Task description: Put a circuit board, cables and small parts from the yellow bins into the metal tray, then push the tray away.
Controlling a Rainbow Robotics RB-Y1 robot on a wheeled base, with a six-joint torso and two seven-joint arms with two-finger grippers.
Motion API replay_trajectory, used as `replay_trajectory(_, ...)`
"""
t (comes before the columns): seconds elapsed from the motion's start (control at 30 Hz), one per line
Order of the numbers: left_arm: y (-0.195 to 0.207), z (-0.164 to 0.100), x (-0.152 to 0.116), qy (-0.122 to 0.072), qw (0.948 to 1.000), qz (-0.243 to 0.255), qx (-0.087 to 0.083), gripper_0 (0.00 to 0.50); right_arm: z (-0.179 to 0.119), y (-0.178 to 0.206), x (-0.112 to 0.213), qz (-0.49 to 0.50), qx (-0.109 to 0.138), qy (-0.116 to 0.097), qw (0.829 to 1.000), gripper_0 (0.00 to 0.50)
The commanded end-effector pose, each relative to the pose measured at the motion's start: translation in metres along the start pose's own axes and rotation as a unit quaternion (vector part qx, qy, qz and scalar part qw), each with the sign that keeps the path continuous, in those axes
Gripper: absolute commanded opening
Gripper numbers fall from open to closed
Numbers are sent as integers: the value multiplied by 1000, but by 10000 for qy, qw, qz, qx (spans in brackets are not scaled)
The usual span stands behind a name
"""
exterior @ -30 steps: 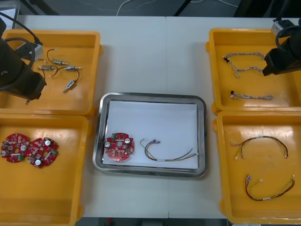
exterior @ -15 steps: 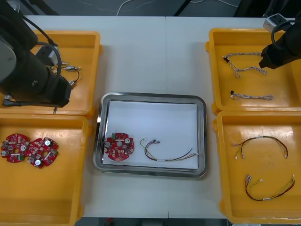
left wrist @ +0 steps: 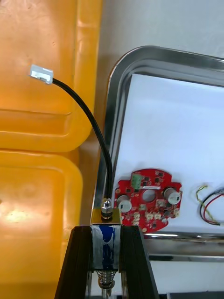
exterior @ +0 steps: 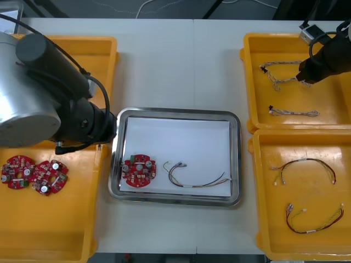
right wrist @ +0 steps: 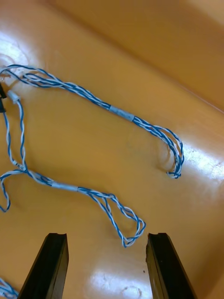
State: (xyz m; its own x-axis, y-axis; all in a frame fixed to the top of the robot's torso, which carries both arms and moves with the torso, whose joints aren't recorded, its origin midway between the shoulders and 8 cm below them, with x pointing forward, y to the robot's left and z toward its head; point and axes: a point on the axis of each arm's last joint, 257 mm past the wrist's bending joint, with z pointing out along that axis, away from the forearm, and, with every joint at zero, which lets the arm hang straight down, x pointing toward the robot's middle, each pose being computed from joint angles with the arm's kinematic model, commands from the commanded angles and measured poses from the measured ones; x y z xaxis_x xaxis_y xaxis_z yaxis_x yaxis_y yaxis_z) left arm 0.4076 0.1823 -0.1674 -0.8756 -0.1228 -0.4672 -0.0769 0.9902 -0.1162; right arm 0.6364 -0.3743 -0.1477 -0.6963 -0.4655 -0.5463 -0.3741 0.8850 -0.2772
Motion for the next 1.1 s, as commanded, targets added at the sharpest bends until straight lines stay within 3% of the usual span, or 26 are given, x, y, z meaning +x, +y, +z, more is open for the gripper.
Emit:
replay_trajectory(0.03, -32, 5, -2, -332, 9977, 548, 230, 0, -2, 4, -38, -372, 81, -402, 9985, 478)
replay_trajectory(0.13, -41, 15, -3, -377, 9972, 584, 291, 0, 6, 4, -40, -350, 135, -473, 9982, 476)
replay_trajectory(0.3, -57, 33, -2, -444, 9957, 788, 193, 0, 15, 11, -41, -407, 145, -497, 9978, 470)
replay_trajectory(0.63, -87, 56, -8, -352, 9939, 1002, 280, 0, 28, 13, -34, -524, 227, -456, 9973, 462)
replay_trajectory(0.87, -91, 70, -19, -294, 9938, 1070, 79, 0, 31, 11, -28, -470, 235, -413, 9978, 460)
replay_trajectory(0.97, -90, 76, -23, -253, 9937, 1093, -6, 0, 31, 8, -26, -450, 252, -392, 9979, 354)
replay_trajectory(1.07, -89, 81, -27, -224, 9936, 1105, -93, 0, 31, 8, -26, -473, 253, -391, 9978, 5)
replay_trajectory(1.1, -90, 82, -27, -208, 9936, 1103, -96, 0, 31, 8, -26, -473, 253, -391, 9978, 0)
